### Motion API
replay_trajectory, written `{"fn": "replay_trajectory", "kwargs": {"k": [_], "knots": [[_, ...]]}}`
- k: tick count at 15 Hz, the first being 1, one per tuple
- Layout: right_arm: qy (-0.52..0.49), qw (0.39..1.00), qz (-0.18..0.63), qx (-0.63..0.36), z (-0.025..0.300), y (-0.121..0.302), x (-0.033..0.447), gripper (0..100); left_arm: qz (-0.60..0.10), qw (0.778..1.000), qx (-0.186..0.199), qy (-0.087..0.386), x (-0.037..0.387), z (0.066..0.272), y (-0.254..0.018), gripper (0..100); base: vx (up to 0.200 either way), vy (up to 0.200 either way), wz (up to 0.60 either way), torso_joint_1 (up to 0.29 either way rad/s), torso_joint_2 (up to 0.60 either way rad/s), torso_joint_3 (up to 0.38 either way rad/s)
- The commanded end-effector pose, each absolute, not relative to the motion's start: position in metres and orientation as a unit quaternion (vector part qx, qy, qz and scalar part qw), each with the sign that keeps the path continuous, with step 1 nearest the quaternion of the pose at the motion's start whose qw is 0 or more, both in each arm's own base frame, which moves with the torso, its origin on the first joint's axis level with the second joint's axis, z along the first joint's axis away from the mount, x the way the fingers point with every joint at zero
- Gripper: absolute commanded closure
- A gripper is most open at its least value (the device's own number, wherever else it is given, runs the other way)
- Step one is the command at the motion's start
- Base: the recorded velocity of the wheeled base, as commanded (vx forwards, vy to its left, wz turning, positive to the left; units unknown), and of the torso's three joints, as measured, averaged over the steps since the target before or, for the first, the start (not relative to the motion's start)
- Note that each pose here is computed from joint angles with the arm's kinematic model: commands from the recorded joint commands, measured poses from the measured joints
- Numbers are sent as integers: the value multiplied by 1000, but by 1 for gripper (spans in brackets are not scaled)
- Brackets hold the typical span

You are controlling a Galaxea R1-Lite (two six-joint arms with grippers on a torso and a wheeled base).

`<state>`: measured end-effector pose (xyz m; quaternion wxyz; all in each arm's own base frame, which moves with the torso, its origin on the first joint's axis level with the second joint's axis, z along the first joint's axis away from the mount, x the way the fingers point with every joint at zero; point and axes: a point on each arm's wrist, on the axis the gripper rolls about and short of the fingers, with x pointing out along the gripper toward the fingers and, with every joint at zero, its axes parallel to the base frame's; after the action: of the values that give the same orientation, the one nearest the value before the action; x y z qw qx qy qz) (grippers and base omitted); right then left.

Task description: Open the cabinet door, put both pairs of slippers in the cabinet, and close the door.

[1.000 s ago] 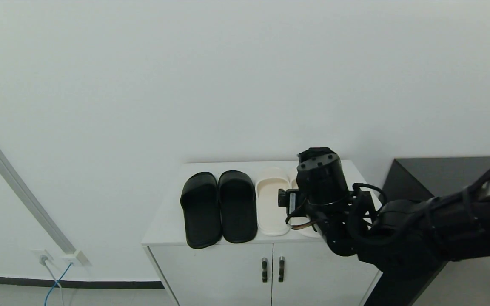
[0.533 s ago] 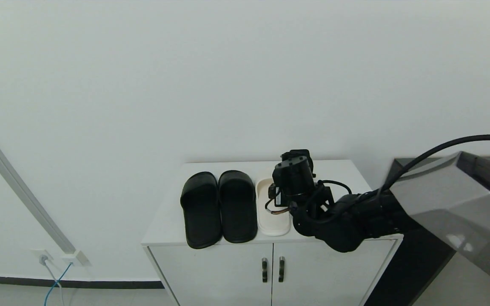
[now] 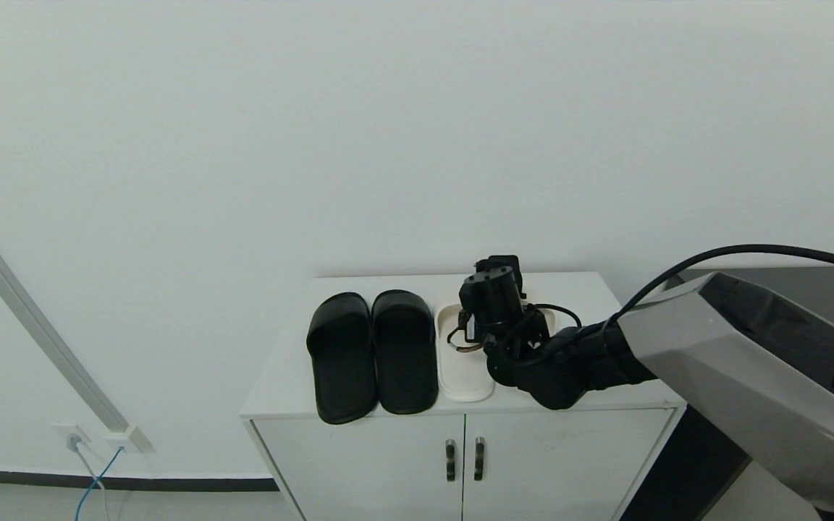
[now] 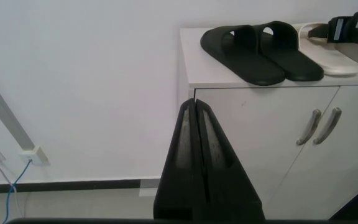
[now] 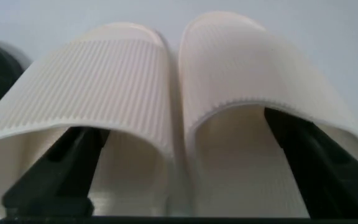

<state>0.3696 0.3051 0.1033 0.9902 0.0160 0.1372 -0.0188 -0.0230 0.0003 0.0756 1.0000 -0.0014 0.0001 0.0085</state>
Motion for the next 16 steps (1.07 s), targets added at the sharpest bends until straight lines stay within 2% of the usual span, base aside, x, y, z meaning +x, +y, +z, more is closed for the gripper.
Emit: {"fn": "replay_trajectory", "kwargs": {"k": [1, 6, 8, 10, 13, 16], "knots": [[137, 990, -19, 17, 104, 304, 370, 100, 8, 1000, -2, 1, -23, 76, 0, 100, 0, 0, 0, 0, 0, 0], [135, 990, -19, 19, 104, 303, 369, 100, 9, 1000, -2, 1, -23, 76, 0, 100, 0, 0, 0, 0, 0, 0], [132, 991, -16, 22, 116, 298, 361, 100, 8, 1000, -2, 1, -23, 76, 0, 100, 0, 0, 0, 0, 0, 0], [123, 992, 7, 35, 143, 287, 343, 100, 8, 1000, -2, 1, -23, 76, 0, 100, 0, 0, 0, 0, 0, 0], [109, 986, 115, 43, 188, 260, 289, 100, 8, 1000, -2, 1, -23, 76, 0, 100, 0, 0, 0, 0, 0, 0], [113, 962, 245, 37, 206, 223, 223, 100, 8, 1000, -1, 1, -23, 76, 0, 100, 0, 0, 0, 0, 0, 0]]}}
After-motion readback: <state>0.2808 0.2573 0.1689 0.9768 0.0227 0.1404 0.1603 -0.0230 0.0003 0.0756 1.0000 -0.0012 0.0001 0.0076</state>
